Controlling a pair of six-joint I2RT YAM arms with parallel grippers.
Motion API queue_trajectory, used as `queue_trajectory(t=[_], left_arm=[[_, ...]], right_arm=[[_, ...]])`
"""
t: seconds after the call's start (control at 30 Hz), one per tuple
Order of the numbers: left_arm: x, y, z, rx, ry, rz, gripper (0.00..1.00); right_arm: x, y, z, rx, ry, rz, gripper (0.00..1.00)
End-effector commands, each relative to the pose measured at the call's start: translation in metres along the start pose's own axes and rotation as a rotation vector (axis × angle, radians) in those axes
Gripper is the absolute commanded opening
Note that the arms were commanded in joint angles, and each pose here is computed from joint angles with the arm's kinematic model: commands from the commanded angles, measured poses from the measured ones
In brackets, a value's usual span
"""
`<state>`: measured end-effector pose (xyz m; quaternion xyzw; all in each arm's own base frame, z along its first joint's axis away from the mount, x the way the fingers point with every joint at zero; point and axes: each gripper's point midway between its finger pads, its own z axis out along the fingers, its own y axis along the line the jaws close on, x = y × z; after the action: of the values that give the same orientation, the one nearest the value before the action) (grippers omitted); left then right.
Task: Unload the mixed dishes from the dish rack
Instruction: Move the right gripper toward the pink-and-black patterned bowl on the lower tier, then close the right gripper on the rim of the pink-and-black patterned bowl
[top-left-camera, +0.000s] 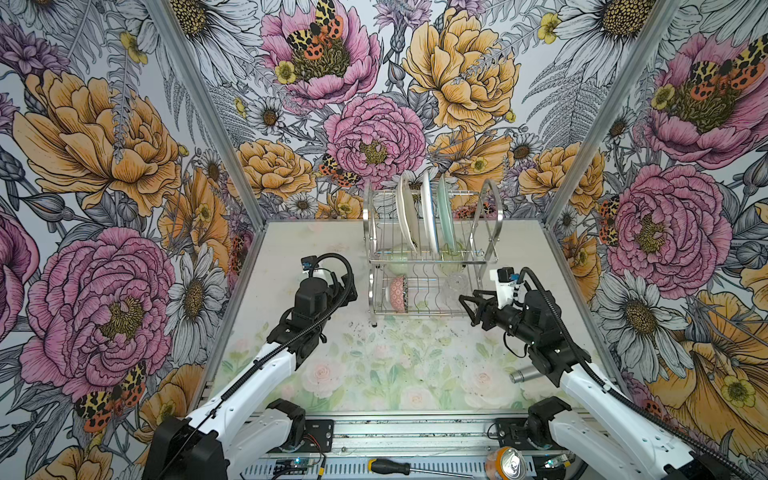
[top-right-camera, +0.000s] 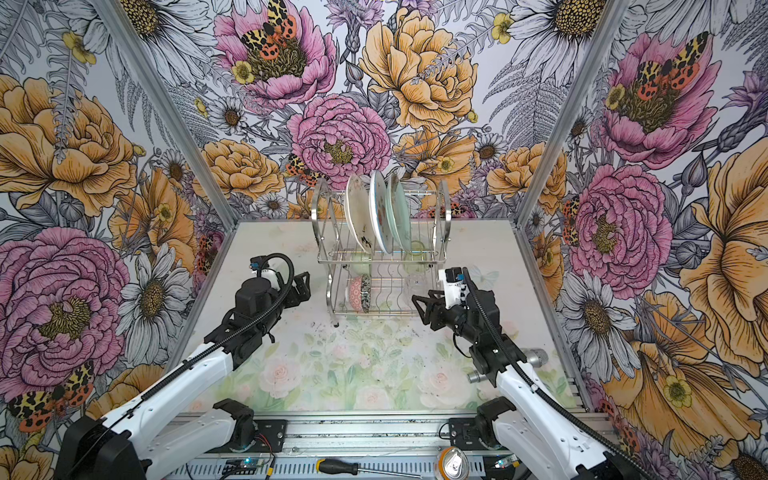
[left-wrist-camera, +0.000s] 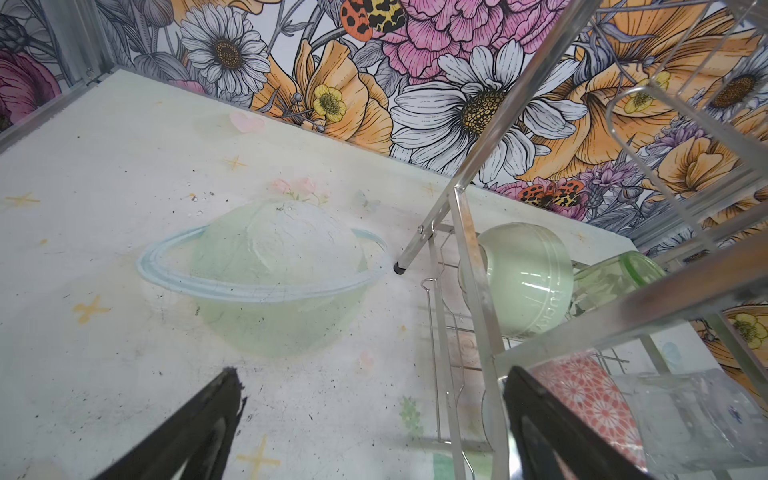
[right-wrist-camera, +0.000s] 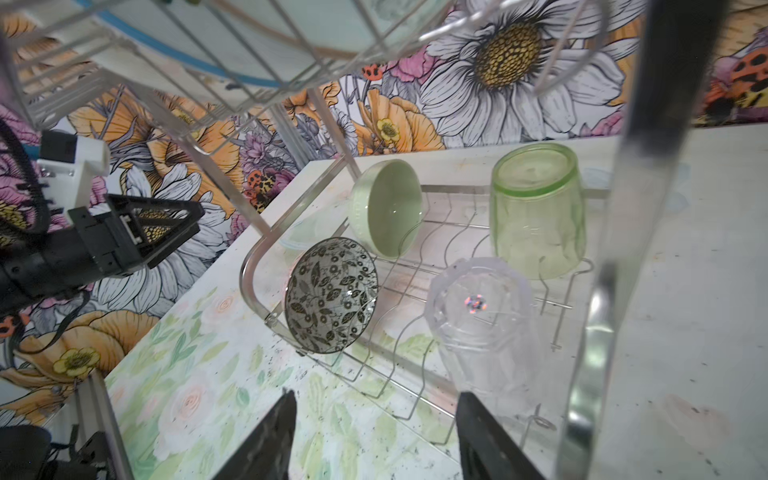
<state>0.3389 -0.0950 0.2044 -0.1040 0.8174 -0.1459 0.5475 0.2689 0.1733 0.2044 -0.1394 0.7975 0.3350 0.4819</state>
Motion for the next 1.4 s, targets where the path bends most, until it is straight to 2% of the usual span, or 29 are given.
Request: queue_trajectory(t=[0.0,0.4,0.57,0.73,1.37], left_arm=[[0.007,0.004,-0.004,0.01,0.01,-0.024,0.99],[0.019,0.009,-0.023,0.036,0.026,-0.059,0.99],[0.021,0.0,-0.027,0.097,0.031,-0.057,0.99],[0.024,-0.004,-0.028,0.128,0.049,-0.017,0.99],[0.039,-0.031,-0.054,0.351,0.073,-0.032,0.99]], right_arm=[[0.002,0.019,0.01,-0.077,0.026,-0.031,0.62],[0.014,0.068,0.053,-0.211,0.065,-0.084,0.58],[0.018,0.08,0.072,-0.252,0.084,-0.086,0.53],[0.018,0.084,0.089,-0.263,0.089,-0.096,0.48],[0.027,0.084,0.131,-0.282,0.135,-0.077,0.27]])
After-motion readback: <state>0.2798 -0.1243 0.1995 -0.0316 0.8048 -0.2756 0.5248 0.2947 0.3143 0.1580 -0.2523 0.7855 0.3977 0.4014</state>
